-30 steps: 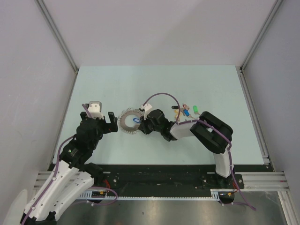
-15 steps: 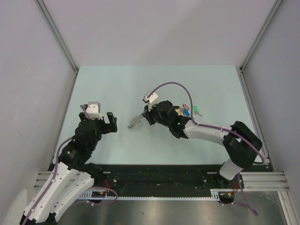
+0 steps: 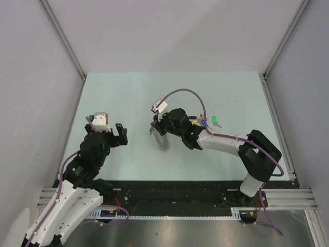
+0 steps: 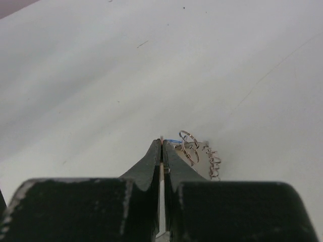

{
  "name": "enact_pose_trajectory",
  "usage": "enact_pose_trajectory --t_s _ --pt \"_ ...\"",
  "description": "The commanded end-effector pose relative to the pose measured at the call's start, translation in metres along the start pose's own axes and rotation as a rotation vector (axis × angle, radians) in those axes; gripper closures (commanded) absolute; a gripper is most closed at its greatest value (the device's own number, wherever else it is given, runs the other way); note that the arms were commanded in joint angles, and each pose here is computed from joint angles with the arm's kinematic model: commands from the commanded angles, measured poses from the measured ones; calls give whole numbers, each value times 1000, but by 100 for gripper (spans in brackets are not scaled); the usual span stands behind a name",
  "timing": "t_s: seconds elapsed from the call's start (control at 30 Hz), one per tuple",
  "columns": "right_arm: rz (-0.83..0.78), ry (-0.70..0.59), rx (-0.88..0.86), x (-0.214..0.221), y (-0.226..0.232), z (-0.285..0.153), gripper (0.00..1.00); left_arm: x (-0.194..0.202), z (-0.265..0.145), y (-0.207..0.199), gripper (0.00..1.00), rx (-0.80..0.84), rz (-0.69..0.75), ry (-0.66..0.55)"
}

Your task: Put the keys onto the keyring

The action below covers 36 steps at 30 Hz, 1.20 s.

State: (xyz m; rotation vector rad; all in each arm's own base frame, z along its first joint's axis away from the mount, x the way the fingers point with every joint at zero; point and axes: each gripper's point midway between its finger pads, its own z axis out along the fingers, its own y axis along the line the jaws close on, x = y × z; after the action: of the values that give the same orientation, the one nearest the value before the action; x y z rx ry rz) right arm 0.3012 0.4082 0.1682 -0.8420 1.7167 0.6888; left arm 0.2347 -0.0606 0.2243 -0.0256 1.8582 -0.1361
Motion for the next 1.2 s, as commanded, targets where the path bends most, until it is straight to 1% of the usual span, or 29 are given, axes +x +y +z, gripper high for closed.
enact_pose_trajectory --t_s 0.0,0.03,0.1,0.2,0.23,0.3,0.33,0.4,0.43,0.57,0.73,0.83,0.87,0.97,1.17 --pt "-69 -141 -79 -56 14 6 100 -8 0 5 0 -23 6 -39" --pt "-67 -129 -85 -52 15 5 100 -8 0 6 0 -26 5 -41" --pt "-60 -60 -99 -32 19 7 100 -9 0 6 0 -26 3 -45" --pt "-46 31 -102 6 24 3 100 -8 -1 5 0 -17 3 -45" --pt "-36 70 -104 26 25 -1 100 -9 -1 4 0 -15 1 -47" --pt "6 98 -98 44 26 -9 100 -9 -1 4 0 -15 2 -47" --pt "8 139 -93 65 25 -15 100 -9 -1 4 0 -13 2 -47" --pt "56 168 -60 78 22 -23 97 -10 -1 3 0 -10 1 -49" --pt "65 211 -42 94 20 -30 95 -9 0 3 0 -9 2 -46" --pt "99 286 27 120 12 -50 91 -9 0 2 0 -3 5 -45" --pt "159 371 127 137 0 -73 87 -7 1 0 0 6 9 -37" --pt "176 410 158 144 -2 -83 78 -7 1 -1 0 9 8 -35" --pt "188 400 160 139 0 -85 72 -7 1 0 0 8 9 -36" --pt "200 388 152 132 3 -89 67 -6 2 -1 0 10 12 -32" --pt "229 355 125 121 10 -83 66 -5 4 -3 0 19 15 -23"
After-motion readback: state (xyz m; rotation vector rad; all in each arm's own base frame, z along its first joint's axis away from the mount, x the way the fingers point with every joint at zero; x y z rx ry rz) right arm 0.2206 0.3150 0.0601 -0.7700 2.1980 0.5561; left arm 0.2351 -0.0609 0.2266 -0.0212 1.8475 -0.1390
